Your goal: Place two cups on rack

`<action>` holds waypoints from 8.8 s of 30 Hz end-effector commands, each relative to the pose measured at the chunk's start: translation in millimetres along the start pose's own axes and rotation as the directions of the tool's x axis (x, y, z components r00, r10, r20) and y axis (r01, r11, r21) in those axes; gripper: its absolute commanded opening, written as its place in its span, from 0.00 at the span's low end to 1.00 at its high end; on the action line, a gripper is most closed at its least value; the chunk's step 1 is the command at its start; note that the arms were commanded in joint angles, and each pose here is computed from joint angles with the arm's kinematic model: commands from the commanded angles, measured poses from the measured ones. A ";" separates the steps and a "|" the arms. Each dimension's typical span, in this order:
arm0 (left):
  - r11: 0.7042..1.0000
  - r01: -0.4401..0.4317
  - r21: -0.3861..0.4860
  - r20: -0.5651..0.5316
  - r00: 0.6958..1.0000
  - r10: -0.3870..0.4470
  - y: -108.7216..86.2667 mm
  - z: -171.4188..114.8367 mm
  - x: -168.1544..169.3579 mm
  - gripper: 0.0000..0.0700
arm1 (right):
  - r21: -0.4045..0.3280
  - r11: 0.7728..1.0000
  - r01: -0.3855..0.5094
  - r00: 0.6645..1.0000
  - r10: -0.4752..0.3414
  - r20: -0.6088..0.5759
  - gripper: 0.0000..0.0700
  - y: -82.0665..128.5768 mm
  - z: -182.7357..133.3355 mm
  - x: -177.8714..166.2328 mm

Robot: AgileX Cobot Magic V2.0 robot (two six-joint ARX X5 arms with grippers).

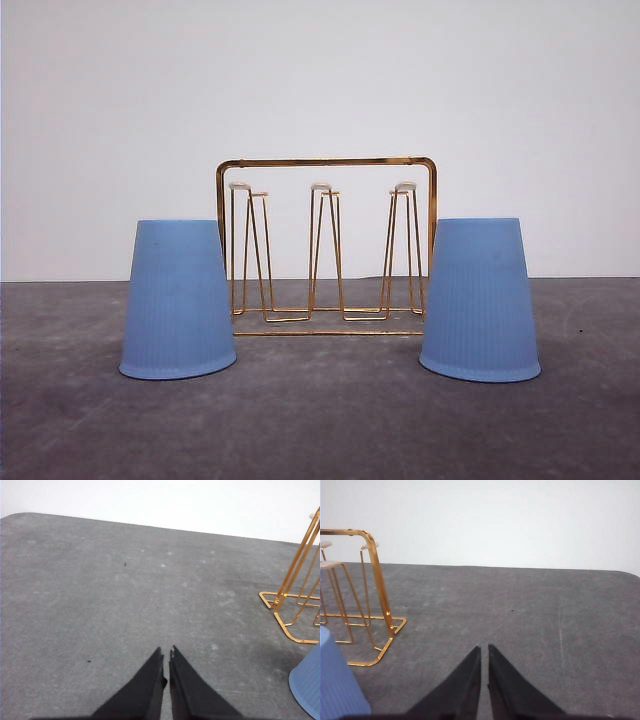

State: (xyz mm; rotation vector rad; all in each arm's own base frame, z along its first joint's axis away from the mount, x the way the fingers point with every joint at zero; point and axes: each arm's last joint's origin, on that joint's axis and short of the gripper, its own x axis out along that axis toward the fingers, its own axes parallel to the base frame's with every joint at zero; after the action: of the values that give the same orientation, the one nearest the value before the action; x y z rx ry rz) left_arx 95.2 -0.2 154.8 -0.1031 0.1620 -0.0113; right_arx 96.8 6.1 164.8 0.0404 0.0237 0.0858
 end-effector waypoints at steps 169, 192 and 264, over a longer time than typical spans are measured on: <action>0.888 0.439 -0.141 -0.578 0.692 -0.433 -108.0 127.8 67.1 0.71 | 0.029 0.846 -0.533 0.768 0.497 -0.403 0.71 30.8 113.7 14.2; 0.905 0.386 -0.177 -0.535 0.734 -0.418 -87.8 113.5 32.7 0.72 | 0.139 0.811 -0.569 0.602 0.525 -0.601 0.90 77.6 30.4 139.6; 0.908 0.383 -0.170 -0.546 0.730 -0.410 -87.2 112.4 32.2 0.72 | 0.194 0.872 -0.450 0.474 0.417 -0.775 0.76 89.0 161.9 154.4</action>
State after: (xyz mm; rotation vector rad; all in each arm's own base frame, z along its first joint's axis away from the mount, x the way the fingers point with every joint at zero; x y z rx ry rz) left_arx 143.3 -75.1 264.9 -0.1800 0.7656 -0.4765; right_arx 248.5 103.3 326.7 -0.0459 0.9552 0.6333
